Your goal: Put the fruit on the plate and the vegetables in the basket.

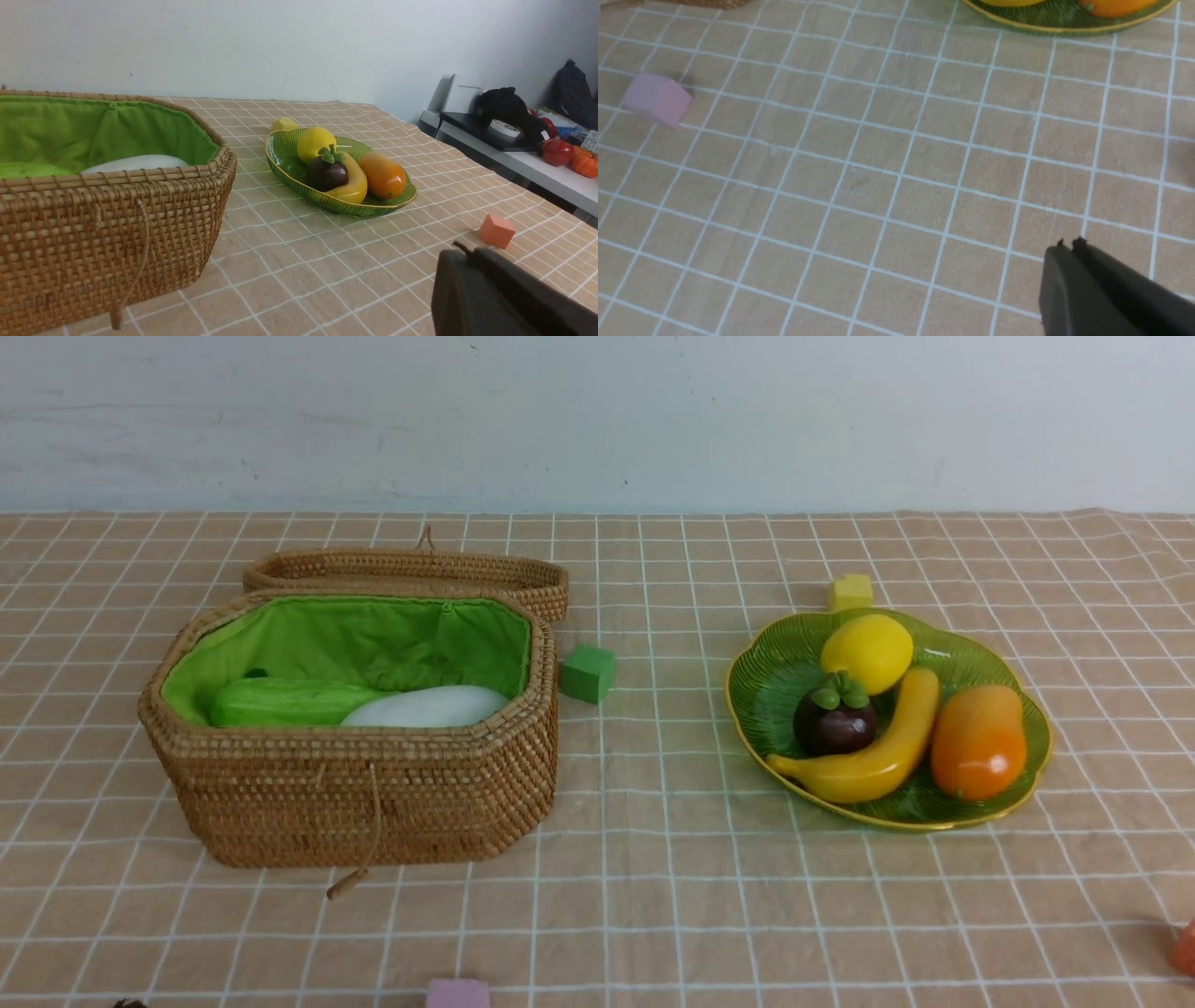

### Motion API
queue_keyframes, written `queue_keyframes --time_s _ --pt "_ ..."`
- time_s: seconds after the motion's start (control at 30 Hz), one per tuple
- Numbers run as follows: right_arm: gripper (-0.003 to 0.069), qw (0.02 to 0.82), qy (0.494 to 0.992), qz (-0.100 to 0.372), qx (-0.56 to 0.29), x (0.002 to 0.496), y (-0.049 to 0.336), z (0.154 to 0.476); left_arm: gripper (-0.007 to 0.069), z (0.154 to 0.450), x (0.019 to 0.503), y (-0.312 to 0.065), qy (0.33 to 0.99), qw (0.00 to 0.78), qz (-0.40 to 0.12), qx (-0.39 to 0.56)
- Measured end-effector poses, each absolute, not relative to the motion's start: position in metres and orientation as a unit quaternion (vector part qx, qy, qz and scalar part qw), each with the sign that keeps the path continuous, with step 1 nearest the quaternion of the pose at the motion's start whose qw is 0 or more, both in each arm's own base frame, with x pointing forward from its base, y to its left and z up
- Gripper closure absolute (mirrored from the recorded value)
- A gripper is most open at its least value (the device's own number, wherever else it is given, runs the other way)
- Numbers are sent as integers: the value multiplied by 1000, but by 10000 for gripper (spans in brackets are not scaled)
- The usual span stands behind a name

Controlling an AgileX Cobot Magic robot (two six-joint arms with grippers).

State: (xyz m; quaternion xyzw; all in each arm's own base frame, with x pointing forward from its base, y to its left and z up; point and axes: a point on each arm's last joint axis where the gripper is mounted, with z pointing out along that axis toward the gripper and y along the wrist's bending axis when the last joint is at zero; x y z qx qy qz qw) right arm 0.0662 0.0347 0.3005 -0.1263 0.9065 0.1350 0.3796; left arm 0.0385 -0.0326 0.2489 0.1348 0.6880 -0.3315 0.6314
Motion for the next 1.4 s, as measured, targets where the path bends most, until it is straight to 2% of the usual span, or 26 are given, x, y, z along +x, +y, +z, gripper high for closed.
queue_keyframes --time_s 0.17,0.27,0.33,0.37,0.4,0.47,0.6,0.7,1.4 --pt "654 396 902 121 -124 66 31 302 636 249 39 -33 688 631 -331 135" --pt "671 471 870 114 -86 67 23 305 635 249 39 -33 688 631 -331 135" --pt "677 542 834 88 -49 66 14 293 633 249 39 -33 688 631 -331 135" --pt "677 544 833 85 -46 67 14 291 633 249 39 -33 688 631 -331 135" --pt "676 565 821 78 -33 65 11 283 633 249 39 -33 688 631 -331 135" --pt "676 602 797 54 6 61 5 246 633 249 39 -33 688 631 -331 135" --pt "676 619 783 41 32 56 1 190 630 249 39 -33 688 631 -331 135" --pt "676 604 795 38 35 54 1 175 629 249 39 -33 688 631 -331 135" --pt "666 595 802 38 34 53 1 174 606 249 38 -33 689 630 -332 134"
